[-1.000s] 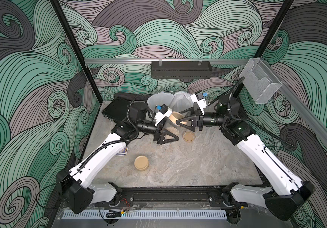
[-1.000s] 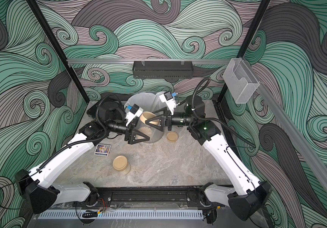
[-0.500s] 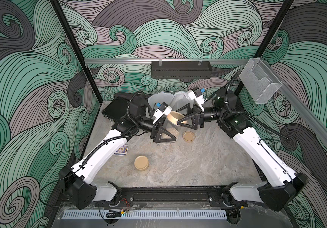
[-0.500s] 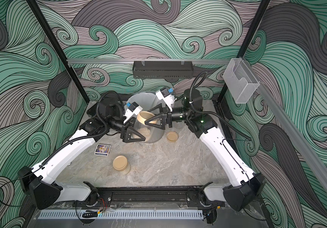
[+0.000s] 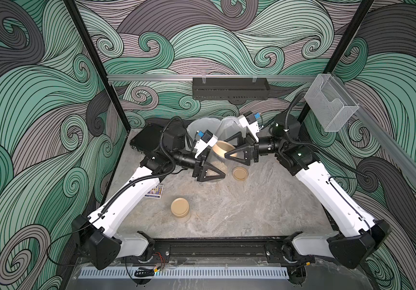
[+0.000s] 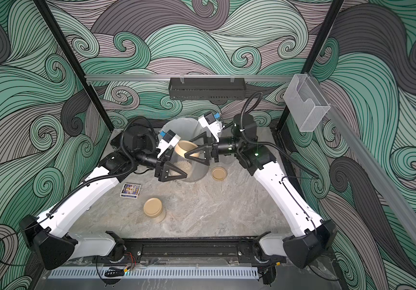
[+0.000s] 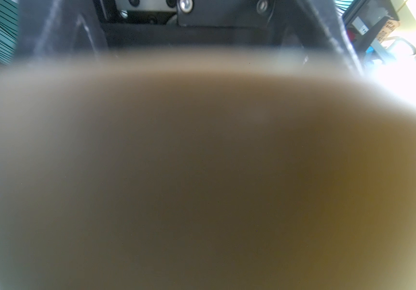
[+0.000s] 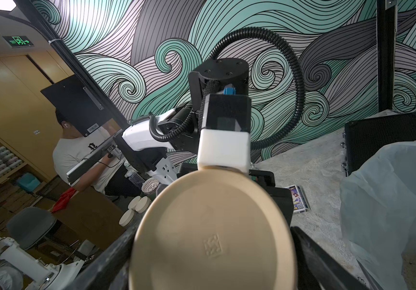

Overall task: Empty moldy rice from jars
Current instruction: Unscrew the lid from the jar, then place the lid at the center of the board.

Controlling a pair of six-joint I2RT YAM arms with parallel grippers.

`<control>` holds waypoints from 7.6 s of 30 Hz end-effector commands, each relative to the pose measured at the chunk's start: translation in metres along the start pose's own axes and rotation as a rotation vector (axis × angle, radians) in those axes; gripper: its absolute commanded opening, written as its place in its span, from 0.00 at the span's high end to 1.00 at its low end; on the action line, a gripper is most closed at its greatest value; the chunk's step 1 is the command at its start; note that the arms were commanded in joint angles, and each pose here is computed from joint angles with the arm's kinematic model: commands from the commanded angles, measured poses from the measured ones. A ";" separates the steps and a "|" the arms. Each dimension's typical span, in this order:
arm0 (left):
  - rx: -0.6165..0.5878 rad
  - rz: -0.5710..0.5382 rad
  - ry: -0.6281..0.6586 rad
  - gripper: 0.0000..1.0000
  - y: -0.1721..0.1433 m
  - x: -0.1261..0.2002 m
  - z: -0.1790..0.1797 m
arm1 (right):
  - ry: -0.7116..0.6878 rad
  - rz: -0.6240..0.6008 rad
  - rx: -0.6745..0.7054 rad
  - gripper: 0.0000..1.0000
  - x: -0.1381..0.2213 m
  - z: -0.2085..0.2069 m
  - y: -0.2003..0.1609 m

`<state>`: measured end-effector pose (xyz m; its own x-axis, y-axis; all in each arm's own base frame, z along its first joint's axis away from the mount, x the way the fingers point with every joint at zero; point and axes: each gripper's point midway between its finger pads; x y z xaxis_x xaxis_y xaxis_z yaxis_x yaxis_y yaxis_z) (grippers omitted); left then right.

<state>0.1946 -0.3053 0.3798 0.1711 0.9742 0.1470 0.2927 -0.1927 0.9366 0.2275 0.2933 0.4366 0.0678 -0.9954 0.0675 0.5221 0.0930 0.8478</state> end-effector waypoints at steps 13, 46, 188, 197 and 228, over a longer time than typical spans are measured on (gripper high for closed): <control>-0.190 -0.066 0.036 0.81 0.028 0.015 -0.022 | -0.135 -0.029 -0.075 0.07 0.018 -0.032 -0.010; -0.272 -0.002 0.494 0.82 0.010 0.038 0.055 | -0.336 -0.174 -0.056 0.01 0.054 -0.011 0.022; -0.305 -0.090 0.201 0.90 0.036 0.004 -0.004 | -0.244 -0.115 0.143 0.23 0.071 -0.032 0.019; -0.348 -0.091 0.284 0.89 0.046 0.011 0.006 | -0.500 -0.095 0.043 0.23 0.107 -0.056 -0.030; -0.382 -0.100 0.366 0.88 0.053 0.033 0.017 | -0.994 0.165 -0.495 0.26 0.088 -0.189 -0.269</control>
<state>0.2437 -0.2941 0.3832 -0.1845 0.9647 0.1877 0.0562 -0.1804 0.9820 0.2334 0.1893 0.1195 -0.3233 -0.5835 0.7450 0.8877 0.0857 0.4523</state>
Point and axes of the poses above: each gripper's point midway between its finger pads, its own x axis back along the fingers, its own z axis along the line the jaws close on, y = z × x, and after that the axes turned 7 degrees about -x, right-handed
